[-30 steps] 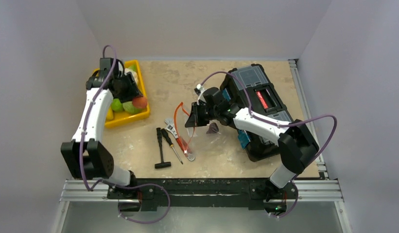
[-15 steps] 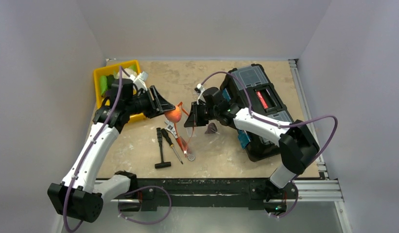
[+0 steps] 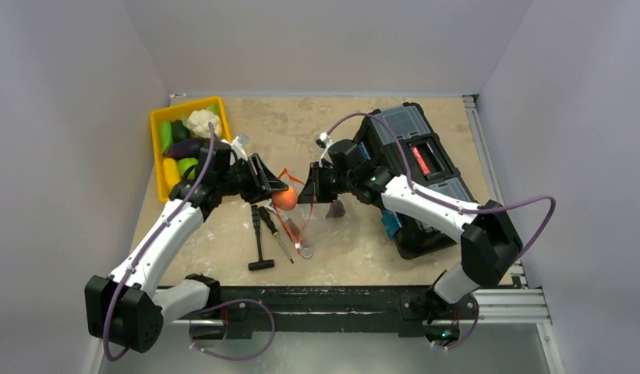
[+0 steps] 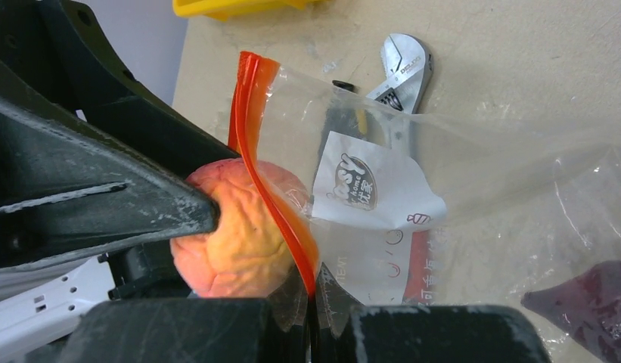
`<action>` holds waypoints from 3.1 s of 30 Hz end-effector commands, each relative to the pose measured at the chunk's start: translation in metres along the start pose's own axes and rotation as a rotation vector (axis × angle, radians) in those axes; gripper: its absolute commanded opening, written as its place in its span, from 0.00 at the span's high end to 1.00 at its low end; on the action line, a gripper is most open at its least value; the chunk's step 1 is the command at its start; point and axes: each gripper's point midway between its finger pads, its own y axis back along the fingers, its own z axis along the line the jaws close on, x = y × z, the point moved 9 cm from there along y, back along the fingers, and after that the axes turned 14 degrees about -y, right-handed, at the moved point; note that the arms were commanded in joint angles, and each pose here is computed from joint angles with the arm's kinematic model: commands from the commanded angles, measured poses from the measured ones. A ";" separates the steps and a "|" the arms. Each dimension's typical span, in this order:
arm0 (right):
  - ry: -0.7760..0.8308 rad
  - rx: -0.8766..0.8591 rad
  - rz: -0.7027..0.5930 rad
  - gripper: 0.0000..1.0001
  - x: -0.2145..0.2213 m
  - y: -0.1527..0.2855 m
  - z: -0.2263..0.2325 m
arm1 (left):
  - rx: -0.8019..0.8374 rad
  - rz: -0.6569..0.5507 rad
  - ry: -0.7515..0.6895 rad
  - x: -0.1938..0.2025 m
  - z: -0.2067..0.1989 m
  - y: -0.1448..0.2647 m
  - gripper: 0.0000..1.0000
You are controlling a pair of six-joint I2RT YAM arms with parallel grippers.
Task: Place the food in the zip-top bag and seal the zipper
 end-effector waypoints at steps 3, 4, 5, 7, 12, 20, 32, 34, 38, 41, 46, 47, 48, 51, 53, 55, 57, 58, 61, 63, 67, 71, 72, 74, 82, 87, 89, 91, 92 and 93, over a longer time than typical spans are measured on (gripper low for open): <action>0.047 -0.183 -0.095 1.00 -0.014 0.029 0.055 | -0.110 0.006 -0.060 0.009 0.007 0.006 1.00; 0.048 -0.188 -0.093 1.00 -0.014 0.029 0.057 | -0.111 0.013 -0.062 0.010 0.007 0.005 1.00; 0.053 -0.193 -0.094 1.00 -0.014 0.029 0.060 | -0.110 0.014 -0.064 0.011 0.006 0.005 1.00; 0.058 -0.197 -0.092 1.00 -0.013 0.029 0.065 | -0.120 0.019 -0.077 0.012 0.004 0.005 1.00; 0.085 -0.188 -0.114 1.00 -0.011 0.033 0.077 | -0.132 0.044 -0.101 0.012 -0.002 0.004 0.96; 0.116 -0.113 -0.158 1.00 -0.011 0.036 0.072 | -0.025 0.034 -0.146 0.013 -0.014 0.008 0.44; 0.138 -0.063 -0.187 1.00 -0.008 0.038 0.060 | -0.059 -0.065 -0.287 0.025 -0.020 0.056 0.05; 0.142 -0.049 -0.191 1.00 -0.009 0.037 0.057 | -0.084 -0.098 -0.311 0.026 -0.021 0.066 0.05; 0.144 -0.021 -0.193 1.00 -0.007 0.034 0.049 | -0.127 -0.174 -0.371 0.025 -0.025 0.089 0.05; 0.147 -0.008 -0.191 1.00 -0.005 0.031 0.044 | -0.181 -0.236 -0.413 0.023 -0.027 0.106 0.04; 0.149 -0.005 -0.178 1.00 -0.002 0.026 0.037 | -0.311 -0.286 -0.487 0.016 -0.022 0.122 0.03; 0.149 -0.005 -0.173 1.00 -0.002 0.024 0.036 | -0.366 -0.290 -0.498 0.013 -0.018 0.123 0.03; 0.150 -0.004 -0.167 1.00 -0.001 0.022 0.034 | -0.420 -0.283 -0.508 0.011 -0.014 0.123 0.03; 0.152 0.004 -0.153 1.00 0.001 0.017 0.029 | -0.586 -0.263 -0.531 0.002 0.002 0.119 0.03; 0.155 0.007 -0.147 1.00 0.001 0.014 0.026 | -0.701 -0.259 -0.514 -0.005 0.014 0.117 0.02; 0.157 0.001 -0.138 1.00 0.000 0.011 0.023 | -0.766 -0.282 -0.464 -0.013 0.025 0.115 0.01; 0.159 -0.009 -0.130 1.00 -0.001 0.009 0.022 | -0.764 -0.317 -0.386 -0.021 0.036 0.112 0.01; 0.161 -0.014 -0.126 1.00 -0.002 0.008 0.021 | -0.759 -0.339 -0.344 -0.026 0.042 0.111 0.01; 0.173 -0.025 -0.112 1.00 -0.004 0.004 0.022 | -0.796 -0.382 -0.217 -0.043 0.061 0.108 0.01; 0.182 -0.037 -0.105 1.00 -0.005 0.002 0.024 | -0.835 -0.413 -0.095 -0.061 0.078 0.106 0.01; 0.192 -0.057 -0.093 1.00 -0.007 -0.001 0.026 | -0.830 -0.450 0.166 -0.093 0.114 0.100 0.01; 0.197 -0.068 -0.090 1.00 -0.009 -0.002 0.026 | -0.765 -0.490 0.419 -0.118 0.149 0.091 0.02; 0.197 -0.069 -0.090 1.00 -0.009 -0.002 0.026 | -0.747 -0.501 0.477 -0.122 0.157 0.088 0.02; 0.196 -0.071 -0.087 1.00 -0.009 -0.004 0.025 | -0.733 -0.548 0.550 -0.131 0.172 0.082 0.03; 0.185 -0.068 -0.075 1.00 -0.009 -0.009 0.018 | -0.775 -0.599 0.783 -0.153 0.231 0.059 0.04; 0.180 -0.061 -0.071 1.00 -0.010 -0.011 0.015 | -0.790 -0.589 0.865 -0.158 0.255 0.047 0.07; 0.180 -0.058 -0.068 1.00 -0.010 -0.011 0.014 | -0.777 -0.599 0.869 -0.161 0.262 0.042 0.08; 0.179 -0.056 -0.068 1.00 -0.010 -0.011 0.014 | -0.788 -0.589 0.882 -0.162 0.269 0.039 0.09; 0.179 -0.055 -0.067 1.00 -0.010 -0.011 0.014 | -0.793 -0.584 0.884 -0.162 0.271 0.037 0.09; 0.178 -0.055 -0.068 1.00 -0.010 -0.011 0.014 | -0.796 -0.580 0.888 -0.162 0.274 0.035 0.09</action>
